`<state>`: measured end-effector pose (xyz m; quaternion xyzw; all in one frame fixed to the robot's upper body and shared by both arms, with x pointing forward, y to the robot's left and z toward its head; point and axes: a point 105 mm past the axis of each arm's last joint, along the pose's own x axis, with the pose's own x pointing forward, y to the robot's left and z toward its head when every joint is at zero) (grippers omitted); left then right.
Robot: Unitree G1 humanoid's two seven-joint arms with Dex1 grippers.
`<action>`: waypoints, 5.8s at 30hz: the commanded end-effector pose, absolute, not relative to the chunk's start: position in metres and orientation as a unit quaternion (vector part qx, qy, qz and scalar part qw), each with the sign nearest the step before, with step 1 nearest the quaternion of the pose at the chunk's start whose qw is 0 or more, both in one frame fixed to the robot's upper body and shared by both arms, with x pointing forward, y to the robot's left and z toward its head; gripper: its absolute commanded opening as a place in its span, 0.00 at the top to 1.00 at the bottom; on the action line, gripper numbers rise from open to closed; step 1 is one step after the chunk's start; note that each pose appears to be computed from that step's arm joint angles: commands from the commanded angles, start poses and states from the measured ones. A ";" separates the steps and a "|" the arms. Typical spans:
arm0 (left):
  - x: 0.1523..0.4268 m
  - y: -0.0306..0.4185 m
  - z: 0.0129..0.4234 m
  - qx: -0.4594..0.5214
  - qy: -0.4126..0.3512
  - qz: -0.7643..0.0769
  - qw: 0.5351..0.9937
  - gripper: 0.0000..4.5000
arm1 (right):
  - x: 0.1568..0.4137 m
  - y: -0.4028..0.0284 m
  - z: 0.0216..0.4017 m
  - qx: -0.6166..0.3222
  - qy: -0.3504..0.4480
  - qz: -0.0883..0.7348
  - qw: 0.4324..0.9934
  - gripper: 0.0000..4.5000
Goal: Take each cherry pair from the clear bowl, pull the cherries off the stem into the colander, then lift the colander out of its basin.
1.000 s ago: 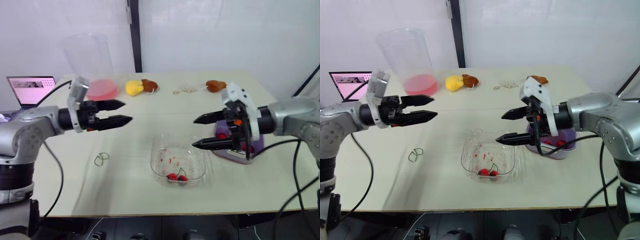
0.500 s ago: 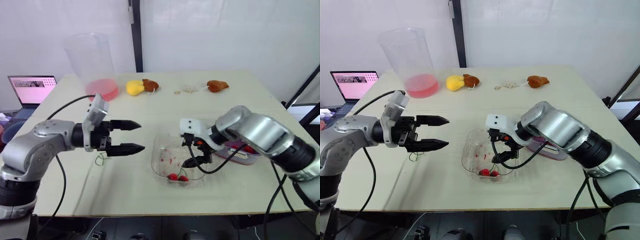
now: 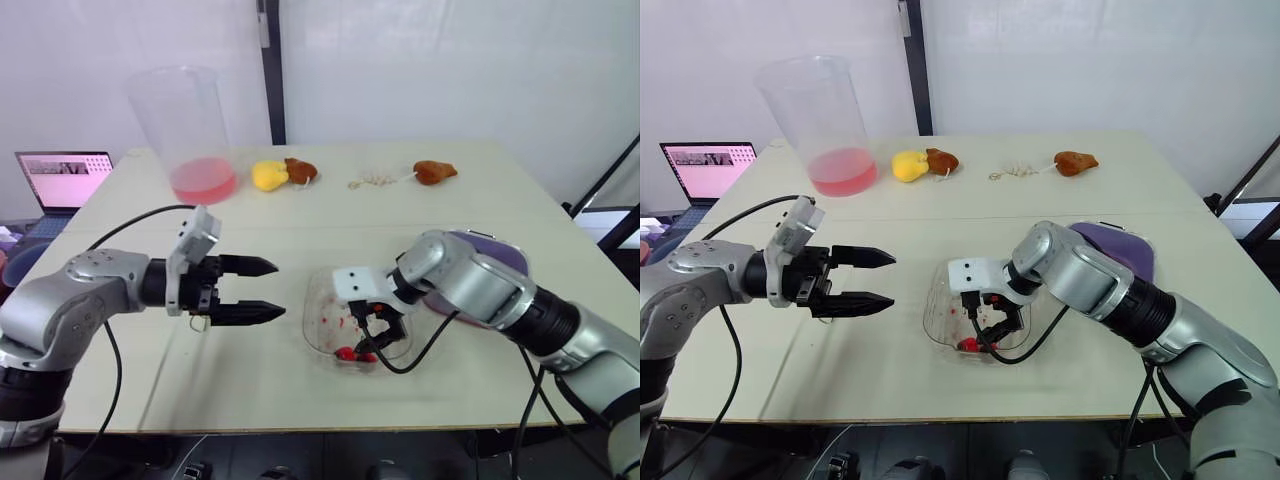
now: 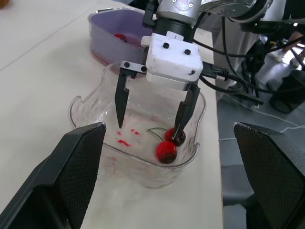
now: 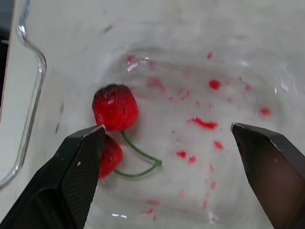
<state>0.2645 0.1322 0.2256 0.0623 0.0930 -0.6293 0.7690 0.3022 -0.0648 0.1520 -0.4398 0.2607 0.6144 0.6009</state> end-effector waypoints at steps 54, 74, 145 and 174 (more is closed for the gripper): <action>0.263 0.133 0.226 0.069 0.128 -0.626 0.766 0.00 | 0.322 -0.037 0.178 -0.586 0.116 0.621 0.507 0.01; 0.270 0.124 0.225 0.073 0.114 -0.647 0.750 0.00 | 0.292 -0.075 0.165 -0.351 0.343 0.454 0.743 0.01; 0.331 0.094 0.279 -0.074 -0.049 -0.595 0.798 0.00 | 0.302 -0.046 0.258 -0.738 -0.351 0.311 0.485 0.89; 0.328 0.081 0.281 -0.114 -0.062 -0.607 0.784 0.86 | 0.302 -0.046 0.268 -0.724 -0.348 0.312 0.507 0.90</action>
